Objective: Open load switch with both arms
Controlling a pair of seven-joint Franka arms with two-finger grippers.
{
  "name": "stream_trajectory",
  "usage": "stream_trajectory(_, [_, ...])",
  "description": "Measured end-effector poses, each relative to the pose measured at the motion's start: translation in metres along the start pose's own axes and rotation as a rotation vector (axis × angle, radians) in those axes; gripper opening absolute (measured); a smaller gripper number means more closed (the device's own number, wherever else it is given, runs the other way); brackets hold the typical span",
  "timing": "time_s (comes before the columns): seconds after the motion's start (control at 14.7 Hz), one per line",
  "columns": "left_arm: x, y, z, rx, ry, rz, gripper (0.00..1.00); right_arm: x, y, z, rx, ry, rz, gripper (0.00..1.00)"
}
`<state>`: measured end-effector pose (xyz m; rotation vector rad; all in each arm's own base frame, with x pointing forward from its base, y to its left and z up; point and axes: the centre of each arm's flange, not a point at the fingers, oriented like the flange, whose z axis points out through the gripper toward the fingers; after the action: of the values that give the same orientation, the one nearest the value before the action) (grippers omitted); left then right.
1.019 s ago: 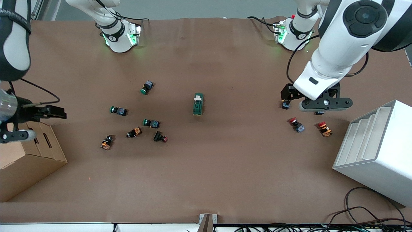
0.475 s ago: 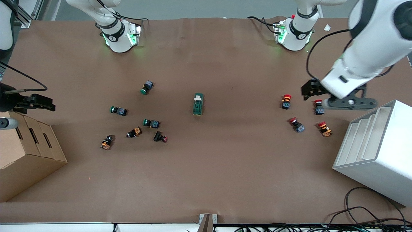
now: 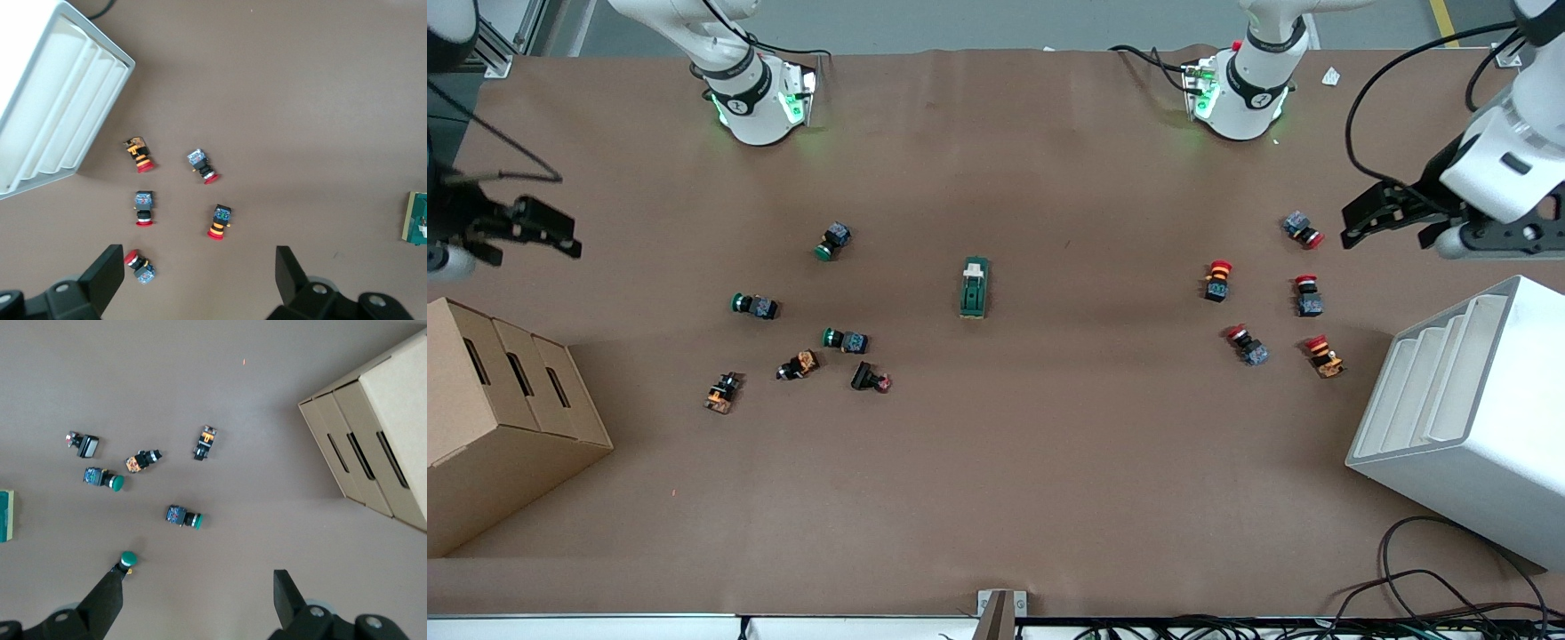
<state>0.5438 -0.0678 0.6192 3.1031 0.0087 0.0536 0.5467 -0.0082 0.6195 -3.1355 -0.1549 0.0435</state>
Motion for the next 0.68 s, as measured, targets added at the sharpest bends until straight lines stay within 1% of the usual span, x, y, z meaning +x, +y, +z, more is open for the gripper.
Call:
stream_trajectory(0.14, [0.001,-0.005,-0.007,-0.001,0.018,0.002,1.0,-0.017,-0.002,-0.009,-0.002,0.013,0.0,1.0])
stream_trajectory(0.34, [0.006,-0.005,-0.012,-0.005,0.035,0.01,1.0,-0.032,0.002,-0.018,-0.002,0.026,0.01,1.0])
stream_trajectory(0.41, [0.006,-0.003,-0.013,-0.005,0.028,0.014,1.0,-0.036,0.004,-0.019,-0.002,0.028,0.015,1.0])
stream_trajectory(0.54, [0.001,0.002,-0.011,-0.001,-0.006,0.024,1.0,-0.039,0.006,-0.017,-0.001,0.023,0.019,1.0])
stream_trajectory(0.68, [-0.004,0.009,-0.012,0.001,-0.02,0.05,1.0,-0.039,0.006,-0.014,0.0,0.019,0.017,1.0])
